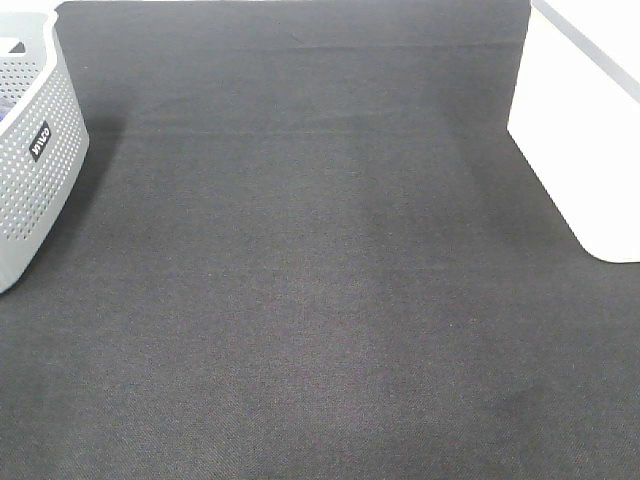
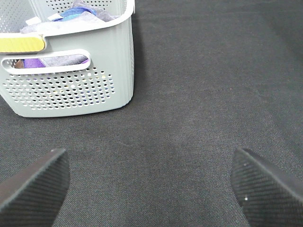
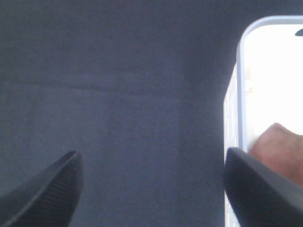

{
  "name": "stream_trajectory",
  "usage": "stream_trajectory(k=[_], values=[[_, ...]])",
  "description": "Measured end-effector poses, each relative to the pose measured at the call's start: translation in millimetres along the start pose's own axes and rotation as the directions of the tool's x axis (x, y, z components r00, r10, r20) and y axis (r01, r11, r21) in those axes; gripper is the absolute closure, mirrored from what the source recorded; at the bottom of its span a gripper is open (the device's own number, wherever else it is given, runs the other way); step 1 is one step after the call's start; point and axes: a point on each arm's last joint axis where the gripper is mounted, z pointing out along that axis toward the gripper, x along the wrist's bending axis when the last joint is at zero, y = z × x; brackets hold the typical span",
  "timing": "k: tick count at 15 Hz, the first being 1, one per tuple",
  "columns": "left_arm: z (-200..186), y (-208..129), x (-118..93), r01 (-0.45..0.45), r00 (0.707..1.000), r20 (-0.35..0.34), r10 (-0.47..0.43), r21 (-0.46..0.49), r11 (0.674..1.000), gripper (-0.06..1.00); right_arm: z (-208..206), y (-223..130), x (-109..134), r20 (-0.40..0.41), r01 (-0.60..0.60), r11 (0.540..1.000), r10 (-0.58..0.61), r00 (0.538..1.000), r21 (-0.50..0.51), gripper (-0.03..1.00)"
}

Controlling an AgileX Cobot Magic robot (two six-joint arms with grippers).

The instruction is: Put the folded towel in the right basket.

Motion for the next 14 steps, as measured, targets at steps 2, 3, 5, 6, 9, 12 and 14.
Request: stream_trajectory(k=[2, 3, 5, 6, 9, 12, 14], values=[[0, 0, 0, 0.000, 1.000, 0.000, 0.000, 0.000, 1.000, 0.07, -20, -2, 2, 0.009, -0.011, 1.000, 0.011, 1.000, -0.019, 0.20], [0, 0, 0, 0.000, 1.000, 0.000, 0.000, 0.000, 1.000, 0.07, -31, -6, 2, 0.013, -0.010, 1.000, 0.010, 1.000, -0.018, 0.20], [0, 0, 0, 0.000, 1.000, 0.000, 0.000, 0.000, 1.000, 0.07, -48, -23, 3, 0.018, -0.013, 1.000, 0.013, 1.000, 0.017, 0.20], [0, 0, 0, 0.000, 1.000, 0.000, 0.000, 0.000, 1.000, 0.07, -52, -36, 3, 0.023, -0.017, 0.999, 0.015, 1.000, 0.050, 0.20], [0, 0, 0, 0.000, 1.000, 0.000, 0.000, 0.000, 1.000, 0.07, -66, -105, -5, 0.107, -0.045, 0.976, 0.022, 0.994, 0.214, 0.20], [0, 0, 0, 0.000, 1.000, 0.000, 0.000, 0.000, 1.000, 0.07, -76, -155, -9, 0.150, -0.070, 0.951, 0.025, 0.988, 0.302, 0.20], [0, 0, 0, 0.000, 1.000, 0.000, 0.000, 0.000, 1.000, 0.07, -92, -203, -10, 0.167, -0.085, 0.933, 0.028, 0.986, 0.349, 0.20]])
